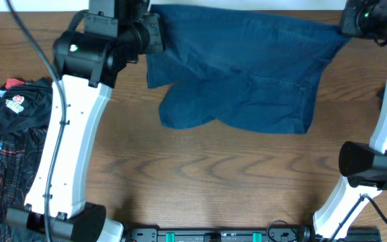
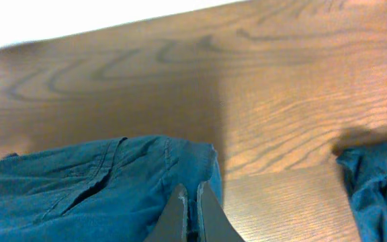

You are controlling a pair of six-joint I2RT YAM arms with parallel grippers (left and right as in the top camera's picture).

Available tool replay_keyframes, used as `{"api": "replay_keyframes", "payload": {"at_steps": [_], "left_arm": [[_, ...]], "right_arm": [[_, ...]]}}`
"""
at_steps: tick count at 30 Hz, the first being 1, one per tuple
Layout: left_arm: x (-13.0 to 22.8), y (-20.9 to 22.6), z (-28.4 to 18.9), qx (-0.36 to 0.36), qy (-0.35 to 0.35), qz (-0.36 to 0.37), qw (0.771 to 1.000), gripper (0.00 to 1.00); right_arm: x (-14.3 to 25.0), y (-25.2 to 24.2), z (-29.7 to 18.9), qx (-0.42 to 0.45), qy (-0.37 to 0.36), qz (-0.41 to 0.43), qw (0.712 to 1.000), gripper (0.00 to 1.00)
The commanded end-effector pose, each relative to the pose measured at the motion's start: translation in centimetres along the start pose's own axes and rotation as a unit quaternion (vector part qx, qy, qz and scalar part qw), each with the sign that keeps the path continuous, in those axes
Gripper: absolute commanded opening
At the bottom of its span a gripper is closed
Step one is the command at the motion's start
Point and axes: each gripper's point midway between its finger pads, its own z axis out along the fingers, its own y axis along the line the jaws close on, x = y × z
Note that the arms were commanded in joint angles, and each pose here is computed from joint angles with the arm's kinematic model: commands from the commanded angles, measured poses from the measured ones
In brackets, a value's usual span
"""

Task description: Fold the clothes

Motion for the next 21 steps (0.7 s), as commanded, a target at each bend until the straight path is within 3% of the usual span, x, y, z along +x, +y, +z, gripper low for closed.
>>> {"api": "replay_keyframes", "payload": {"at_steps": [1, 11, 21], "left_arm": [[-2.1, 0.9, -3.7, -0.034, -0.057, 0.014, 0.998, 0.06], [-4.0, 1.3, -15.7, -0.058, -0.189, 0.031, 0.98, 0.06], [-1.8, 1.4, -27.7, -0.046, -0.294, 0.04, 0.954, 0.06]], "right_arm": [[-1.9, -0.4, -5.4, 0.007, -0.072, 0.007, 0.997, 0.01], [-2.2, 0.3, -16.5, -0.013, -0.192, 0.01, 0.981, 0.01], [1.2, 0.9, -27.1, -0.038, -0.289, 0.024, 0.956, 0.01]]}}
